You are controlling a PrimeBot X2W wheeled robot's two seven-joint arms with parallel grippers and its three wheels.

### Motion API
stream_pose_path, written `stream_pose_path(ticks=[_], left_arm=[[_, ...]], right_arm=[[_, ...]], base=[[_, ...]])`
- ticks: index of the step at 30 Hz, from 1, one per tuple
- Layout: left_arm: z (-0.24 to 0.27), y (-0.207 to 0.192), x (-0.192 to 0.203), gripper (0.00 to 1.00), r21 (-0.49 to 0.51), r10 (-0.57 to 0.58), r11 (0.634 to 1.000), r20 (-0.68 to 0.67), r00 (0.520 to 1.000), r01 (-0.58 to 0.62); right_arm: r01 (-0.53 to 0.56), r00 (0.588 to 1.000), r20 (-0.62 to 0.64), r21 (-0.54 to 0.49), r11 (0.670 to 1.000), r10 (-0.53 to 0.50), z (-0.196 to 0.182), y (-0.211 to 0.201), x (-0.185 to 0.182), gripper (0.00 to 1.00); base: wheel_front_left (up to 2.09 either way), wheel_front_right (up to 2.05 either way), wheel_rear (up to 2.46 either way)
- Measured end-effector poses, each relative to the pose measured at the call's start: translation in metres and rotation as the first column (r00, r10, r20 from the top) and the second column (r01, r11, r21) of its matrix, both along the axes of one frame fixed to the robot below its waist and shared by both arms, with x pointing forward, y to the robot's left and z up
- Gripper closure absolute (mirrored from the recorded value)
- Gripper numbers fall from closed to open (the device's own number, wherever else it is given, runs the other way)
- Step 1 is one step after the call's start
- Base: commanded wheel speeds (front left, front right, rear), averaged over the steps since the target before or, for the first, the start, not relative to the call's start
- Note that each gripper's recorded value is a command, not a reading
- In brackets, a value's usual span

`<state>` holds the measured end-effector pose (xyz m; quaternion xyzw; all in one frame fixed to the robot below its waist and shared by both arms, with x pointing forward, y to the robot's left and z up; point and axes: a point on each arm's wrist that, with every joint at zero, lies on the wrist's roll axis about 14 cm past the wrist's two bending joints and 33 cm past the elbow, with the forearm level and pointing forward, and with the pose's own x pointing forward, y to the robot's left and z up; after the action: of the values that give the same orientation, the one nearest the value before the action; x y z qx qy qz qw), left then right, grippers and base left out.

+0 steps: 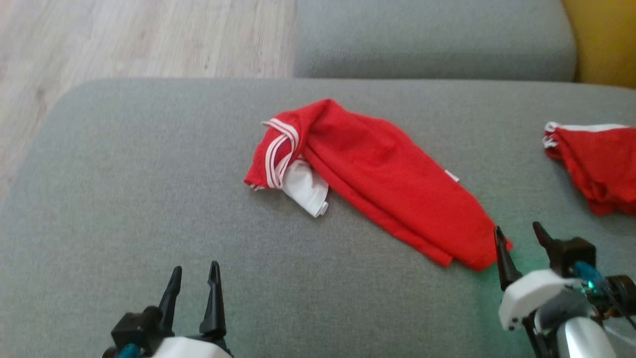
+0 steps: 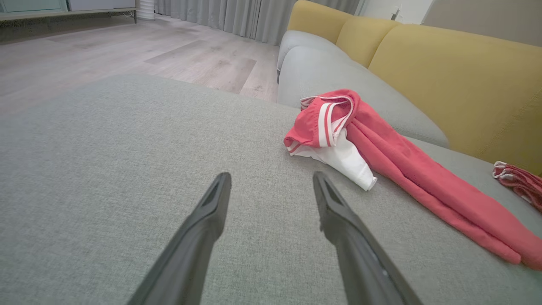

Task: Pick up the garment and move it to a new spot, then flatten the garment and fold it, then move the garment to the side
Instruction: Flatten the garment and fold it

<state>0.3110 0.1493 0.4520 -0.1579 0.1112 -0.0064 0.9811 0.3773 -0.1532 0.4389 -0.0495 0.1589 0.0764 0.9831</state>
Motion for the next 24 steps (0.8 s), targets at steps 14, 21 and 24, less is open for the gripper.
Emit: stream_pose_path(ticks=[14, 21, 24], left_arm=[[-0.012, 0.01, 0.007, 0.0, 0.007, 0.042, 0.999, -0.041, 0.998, -0.042], [-0.011, 0.008, 0.008, 0.0, 0.013, 0.037, 0.999, -0.033, 0.999, -0.037], [-0.009, 0.007, 0.008, 0.0, 0.008, 0.031, 0.999, -0.025, 0.999, -0.031]], right_arm=[[0.003, 0.95, -0.312, -0.043, 0.999, -0.016, -0.078, -0.007, 0.012, 0.16], [-0.02, 0.95, -0.312, 0.007, 1.0, 0.021, -0.075, 0.005, 0.017, 1.0], [-0.04, 0.96, -0.277, -0.004, 0.999, 0.038, -0.067, 0.003, 0.022, 1.0]], base=[[0.0, 0.0, 0.0], [0.0, 0.0, 0.0], [0.0, 0.0, 0.0]])
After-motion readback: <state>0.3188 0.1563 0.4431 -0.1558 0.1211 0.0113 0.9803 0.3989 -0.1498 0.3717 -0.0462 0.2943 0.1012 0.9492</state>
